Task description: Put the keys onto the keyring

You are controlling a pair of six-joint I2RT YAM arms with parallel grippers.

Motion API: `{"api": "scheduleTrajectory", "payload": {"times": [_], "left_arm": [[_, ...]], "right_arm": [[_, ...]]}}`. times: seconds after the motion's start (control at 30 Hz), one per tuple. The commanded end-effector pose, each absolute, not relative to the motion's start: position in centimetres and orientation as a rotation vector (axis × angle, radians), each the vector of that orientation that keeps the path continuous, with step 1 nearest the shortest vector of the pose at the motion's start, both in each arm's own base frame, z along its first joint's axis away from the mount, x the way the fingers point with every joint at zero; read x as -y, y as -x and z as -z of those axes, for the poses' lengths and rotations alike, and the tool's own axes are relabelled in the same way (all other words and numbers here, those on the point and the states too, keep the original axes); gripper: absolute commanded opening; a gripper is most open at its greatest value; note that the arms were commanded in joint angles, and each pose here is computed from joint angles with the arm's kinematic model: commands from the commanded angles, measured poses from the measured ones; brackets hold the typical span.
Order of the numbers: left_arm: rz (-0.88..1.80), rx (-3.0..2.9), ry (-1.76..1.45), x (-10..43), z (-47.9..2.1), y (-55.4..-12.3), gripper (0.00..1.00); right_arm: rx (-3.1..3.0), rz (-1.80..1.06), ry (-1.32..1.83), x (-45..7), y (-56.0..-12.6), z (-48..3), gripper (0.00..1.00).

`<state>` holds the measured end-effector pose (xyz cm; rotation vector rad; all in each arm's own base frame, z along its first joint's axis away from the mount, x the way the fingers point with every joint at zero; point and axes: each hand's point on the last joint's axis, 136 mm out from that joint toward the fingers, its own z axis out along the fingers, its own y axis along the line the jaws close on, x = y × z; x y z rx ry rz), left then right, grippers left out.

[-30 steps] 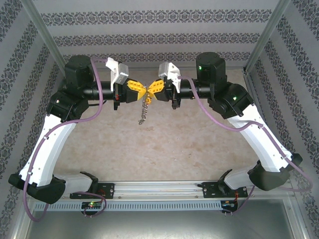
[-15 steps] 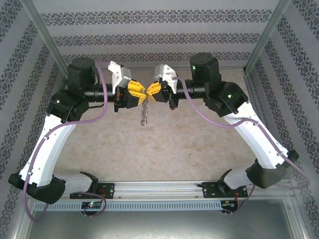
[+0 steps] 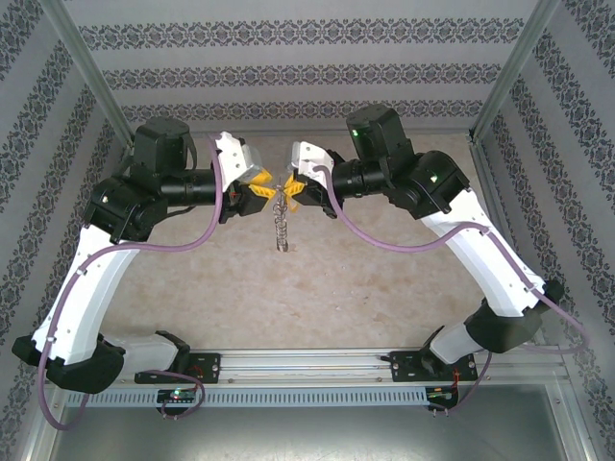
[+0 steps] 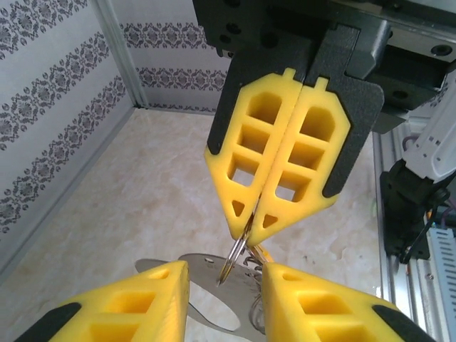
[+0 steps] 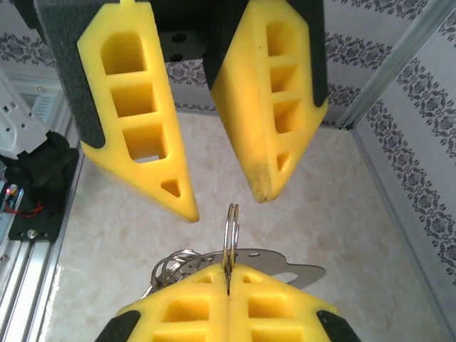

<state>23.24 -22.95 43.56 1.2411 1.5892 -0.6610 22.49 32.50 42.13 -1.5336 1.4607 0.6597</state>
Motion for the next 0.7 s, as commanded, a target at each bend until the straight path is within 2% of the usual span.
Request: {"api": "scheduleTrajectory", "payload": {"times": [0.0,0.33,0.67], "left_arm": [[0.612,-1.584,-1.286,22.8,-43.5,-22.8,0.31],[0.621,-1.573,-1.344,23.8,-43.1,-22.3,0.3],[0.637,-1.556,-1.348,24.2,-43.4,-22.1,0.18]], "right_arm": [[-1.418,-0.631,1.569,-32.5,-21.9,-42.8,0.0],[-1.411,-0.644,1.593,-32.8,-21.4,-42.8,0.0],[-1.394,-0.654,1.594,-32.8,-21.2,-43.1,0.0]]}}
